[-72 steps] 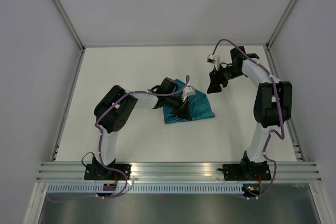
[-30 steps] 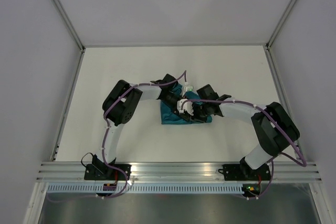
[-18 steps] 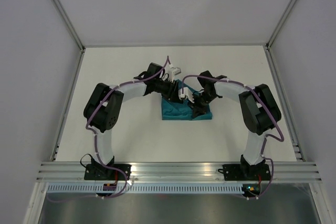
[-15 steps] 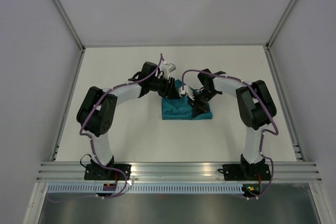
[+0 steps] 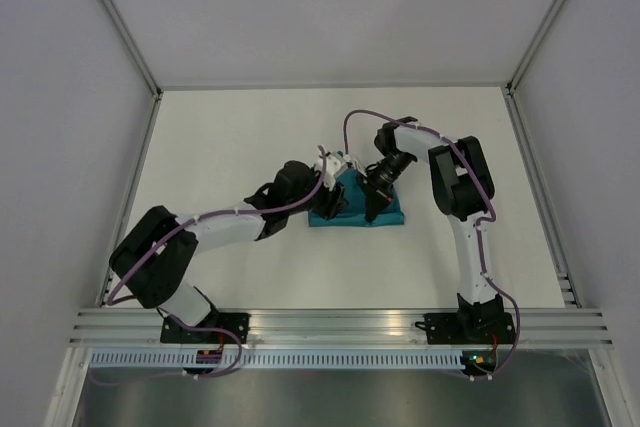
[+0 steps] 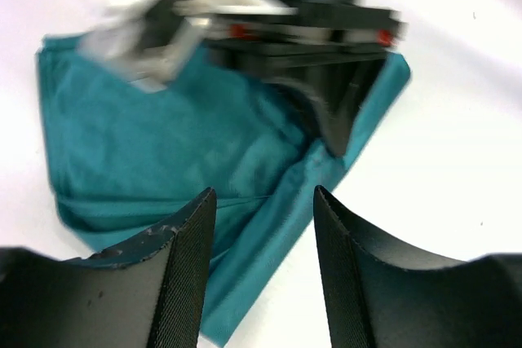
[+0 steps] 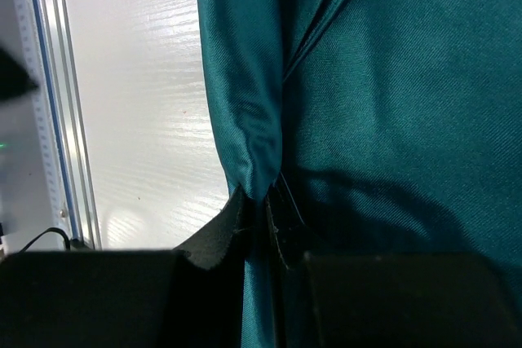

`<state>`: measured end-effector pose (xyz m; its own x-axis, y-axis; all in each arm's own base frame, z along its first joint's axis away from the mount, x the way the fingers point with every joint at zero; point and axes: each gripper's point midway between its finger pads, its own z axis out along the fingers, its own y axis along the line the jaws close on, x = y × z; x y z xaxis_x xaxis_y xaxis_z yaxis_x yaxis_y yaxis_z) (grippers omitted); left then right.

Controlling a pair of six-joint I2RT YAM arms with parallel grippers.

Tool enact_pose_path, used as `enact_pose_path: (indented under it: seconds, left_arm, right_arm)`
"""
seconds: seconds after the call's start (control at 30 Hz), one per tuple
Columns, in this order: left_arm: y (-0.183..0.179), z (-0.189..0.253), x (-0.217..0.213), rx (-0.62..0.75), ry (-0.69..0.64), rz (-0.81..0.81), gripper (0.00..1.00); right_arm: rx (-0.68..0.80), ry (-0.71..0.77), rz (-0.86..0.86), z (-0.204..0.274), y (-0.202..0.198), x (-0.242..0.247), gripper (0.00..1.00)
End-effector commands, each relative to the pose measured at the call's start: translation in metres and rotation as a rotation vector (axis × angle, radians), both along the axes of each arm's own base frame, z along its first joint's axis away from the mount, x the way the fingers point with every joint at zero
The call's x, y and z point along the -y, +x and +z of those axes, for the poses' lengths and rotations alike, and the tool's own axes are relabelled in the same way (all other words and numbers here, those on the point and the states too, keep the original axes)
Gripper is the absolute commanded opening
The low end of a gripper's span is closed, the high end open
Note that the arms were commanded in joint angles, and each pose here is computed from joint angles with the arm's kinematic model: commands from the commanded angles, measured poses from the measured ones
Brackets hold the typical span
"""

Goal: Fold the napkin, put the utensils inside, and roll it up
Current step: Roll the napkin with the utensil

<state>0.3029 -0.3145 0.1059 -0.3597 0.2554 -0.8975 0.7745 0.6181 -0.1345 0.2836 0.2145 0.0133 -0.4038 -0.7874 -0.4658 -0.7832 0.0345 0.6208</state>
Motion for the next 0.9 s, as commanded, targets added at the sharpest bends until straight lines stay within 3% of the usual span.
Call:
enact_pose_path:
  seconds: [0.0, 0.3, 0.47, 0.5, 0.67, 0.77, 0.87]
  left_arm:
    - [0.002, 0.009, 0.018, 0.256, 0.161, -0.026, 0.57]
    - [-0.028, -0.042, 0.067, 0.349, 0.438, -0.25, 0.59]
    - [-0.013, -0.061, 0.06, 0.403, 0.531, -0.207, 0.62]
    - [-0.011, -0.063, 0.059, 0.406, 0.543, -0.204, 0.76]
    - [-0.009, -0.076, 0.055, 0.397, 0.577, -0.207, 0.74]
    - [-0.014, -0.084, 0.054, 0.362, 0.581, -0.246, 0.65]
    - [-0.023, -0.1, 0.048, 0.284, 0.594, -0.296, 0.33]
  right_arm:
    - [0.018, -0.083, 0.084, -0.036, 0.003, 0.017, 0.15]
    - [-0.011, -0.108, 0.069, -0.039, 0.008, 0.016, 0.15]
    - [-0.023, -0.115, 0.067, -0.04, 0.009, 0.016, 0.16]
    - [-0.023, -0.116, 0.068, -0.04, 0.009, 0.015, 0.16]
    - [-0.032, -0.123, 0.066, -0.042, 0.009, 0.016, 0.16]
    - [-0.035, -0.126, 0.065, -0.042, 0.009, 0.016, 0.16]
    - [-0.037, -0.126, 0.066, -0.042, 0.009, 0.016, 0.17]
